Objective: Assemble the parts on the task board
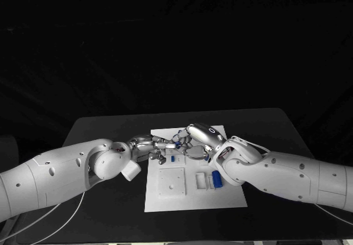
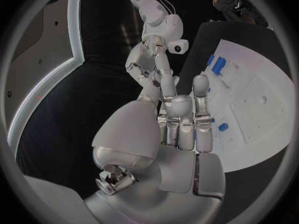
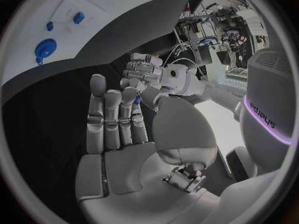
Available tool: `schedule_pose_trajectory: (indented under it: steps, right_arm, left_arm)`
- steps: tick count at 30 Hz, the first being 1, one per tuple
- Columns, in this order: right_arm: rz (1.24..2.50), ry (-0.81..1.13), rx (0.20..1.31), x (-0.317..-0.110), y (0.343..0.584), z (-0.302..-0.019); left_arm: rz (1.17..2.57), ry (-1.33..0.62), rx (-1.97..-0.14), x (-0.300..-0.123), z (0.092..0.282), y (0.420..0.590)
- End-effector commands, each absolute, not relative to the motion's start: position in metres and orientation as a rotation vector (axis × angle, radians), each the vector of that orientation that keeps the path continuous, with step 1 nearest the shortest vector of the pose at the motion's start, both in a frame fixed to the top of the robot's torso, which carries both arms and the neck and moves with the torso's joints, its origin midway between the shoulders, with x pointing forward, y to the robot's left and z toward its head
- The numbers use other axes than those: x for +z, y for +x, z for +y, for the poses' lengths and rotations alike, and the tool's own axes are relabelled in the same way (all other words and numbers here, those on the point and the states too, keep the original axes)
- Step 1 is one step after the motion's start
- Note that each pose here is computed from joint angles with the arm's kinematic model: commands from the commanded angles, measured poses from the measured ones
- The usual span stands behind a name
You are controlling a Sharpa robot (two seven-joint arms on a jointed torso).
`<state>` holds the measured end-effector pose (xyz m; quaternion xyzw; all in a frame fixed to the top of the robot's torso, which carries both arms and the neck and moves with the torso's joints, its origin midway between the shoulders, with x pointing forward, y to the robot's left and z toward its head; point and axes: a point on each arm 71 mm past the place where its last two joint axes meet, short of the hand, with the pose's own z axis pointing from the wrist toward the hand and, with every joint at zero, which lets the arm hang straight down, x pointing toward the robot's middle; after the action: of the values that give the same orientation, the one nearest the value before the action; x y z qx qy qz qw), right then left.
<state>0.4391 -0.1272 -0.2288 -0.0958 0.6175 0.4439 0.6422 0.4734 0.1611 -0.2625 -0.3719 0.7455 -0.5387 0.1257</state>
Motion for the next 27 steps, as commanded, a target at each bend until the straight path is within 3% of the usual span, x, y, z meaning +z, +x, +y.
schedule_pose_trajectory:
  steps: [1,27]
  right_arm:
    - [1.435,-0.227,1.01,-0.2326,0.4385,-0.1271]
    - [1.431,-0.189,1.019,-0.2321,0.44,-0.1351]
  left_arm:
    - [2.117,-1.104,-1.635,-0.2567,0.1571,0.4749]
    - [2.065,-1.125,-1.629,-0.2558,0.1614,0.478]
